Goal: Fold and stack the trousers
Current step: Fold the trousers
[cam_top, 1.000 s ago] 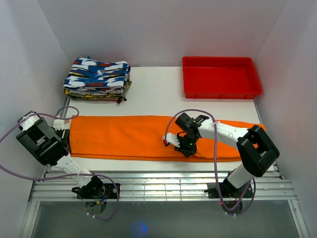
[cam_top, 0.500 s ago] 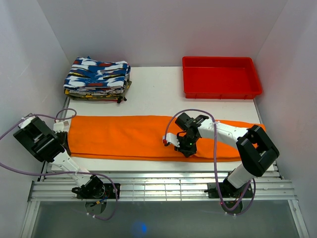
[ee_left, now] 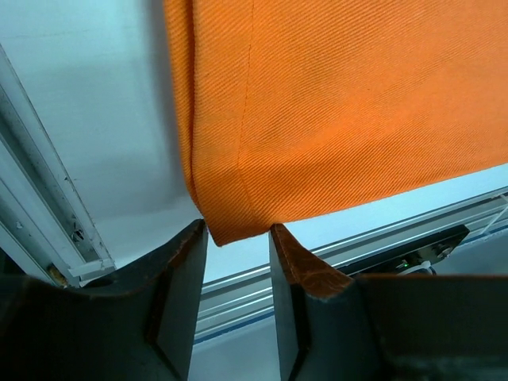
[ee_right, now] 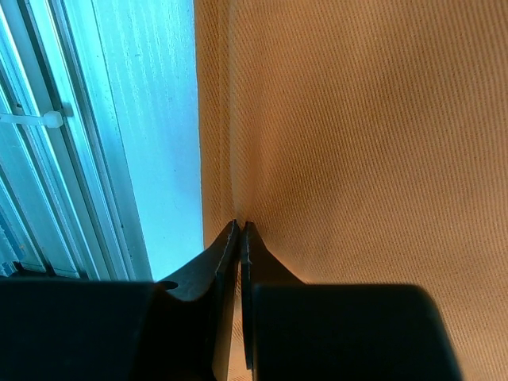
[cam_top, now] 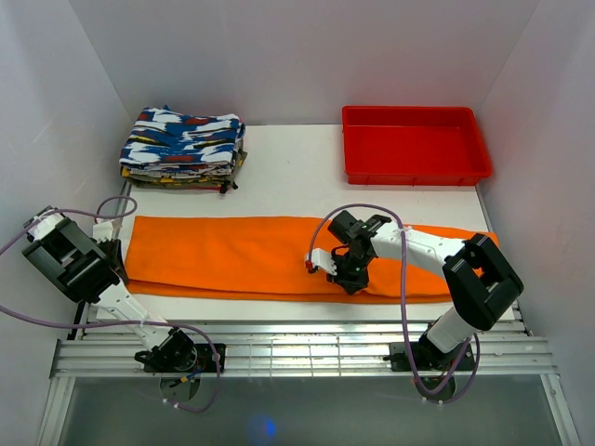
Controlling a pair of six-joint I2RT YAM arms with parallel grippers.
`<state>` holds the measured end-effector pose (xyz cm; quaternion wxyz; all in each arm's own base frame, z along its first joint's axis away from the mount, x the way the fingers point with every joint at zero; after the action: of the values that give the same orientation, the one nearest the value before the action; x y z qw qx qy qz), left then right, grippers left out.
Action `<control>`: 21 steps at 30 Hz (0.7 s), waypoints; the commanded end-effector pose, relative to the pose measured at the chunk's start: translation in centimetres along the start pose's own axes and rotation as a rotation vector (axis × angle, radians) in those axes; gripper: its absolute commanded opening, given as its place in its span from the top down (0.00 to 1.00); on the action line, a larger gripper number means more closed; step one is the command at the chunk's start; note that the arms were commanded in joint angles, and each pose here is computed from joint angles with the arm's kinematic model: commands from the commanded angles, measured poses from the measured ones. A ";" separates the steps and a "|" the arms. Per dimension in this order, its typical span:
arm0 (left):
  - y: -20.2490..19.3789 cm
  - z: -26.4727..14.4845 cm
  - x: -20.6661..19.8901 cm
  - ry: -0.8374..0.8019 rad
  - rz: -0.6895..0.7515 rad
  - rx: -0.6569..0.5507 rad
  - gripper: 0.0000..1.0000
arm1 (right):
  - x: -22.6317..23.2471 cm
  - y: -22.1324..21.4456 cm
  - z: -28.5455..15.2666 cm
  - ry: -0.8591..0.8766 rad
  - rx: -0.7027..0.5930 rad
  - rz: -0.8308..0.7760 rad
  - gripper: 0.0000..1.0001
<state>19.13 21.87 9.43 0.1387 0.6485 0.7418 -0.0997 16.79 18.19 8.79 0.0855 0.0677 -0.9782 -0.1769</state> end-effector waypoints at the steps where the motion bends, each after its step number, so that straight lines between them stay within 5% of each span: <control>1: 1.3 -0.8 0.4 -0.001 0.012 -0.080 0.53 | -0.3 0.3 -0.6 0.006 0.003 0.002 0.92; 6: 1.2 -0.7 0.0 -0.027 0.020 -0.090 0.65 | -0.4 0.4 -0.6 0.004 0.002 0.001 0.92; 13: 1.1 -1.8 -0.3 -0.008 0.063 -0.100 0.99 | -0.7 0.8 -1.2 -0.011 0.001 -0.007 0.92; 21: 0.9 -5.3 -0.9 0.062 0.166 -0.113 1.00 | 0.8 1.1 -4.4 -0.054 -0.021 -0.037 0.92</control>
<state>19.62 22.06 11.30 0.1589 0.6741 0.7156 -0.0907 17.03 18.21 10.99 0.0705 0.0722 -0.9778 -0.1835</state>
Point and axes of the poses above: each gripper's point midway between its finger pads, its own z axis out along the fingers, its own x axis along the line the jaws close on, y = z × x, the point moved 6 cm from there along -z, back along the fingers, and after that the axes turned 6 degrees about -z, right-handed, at the moved point
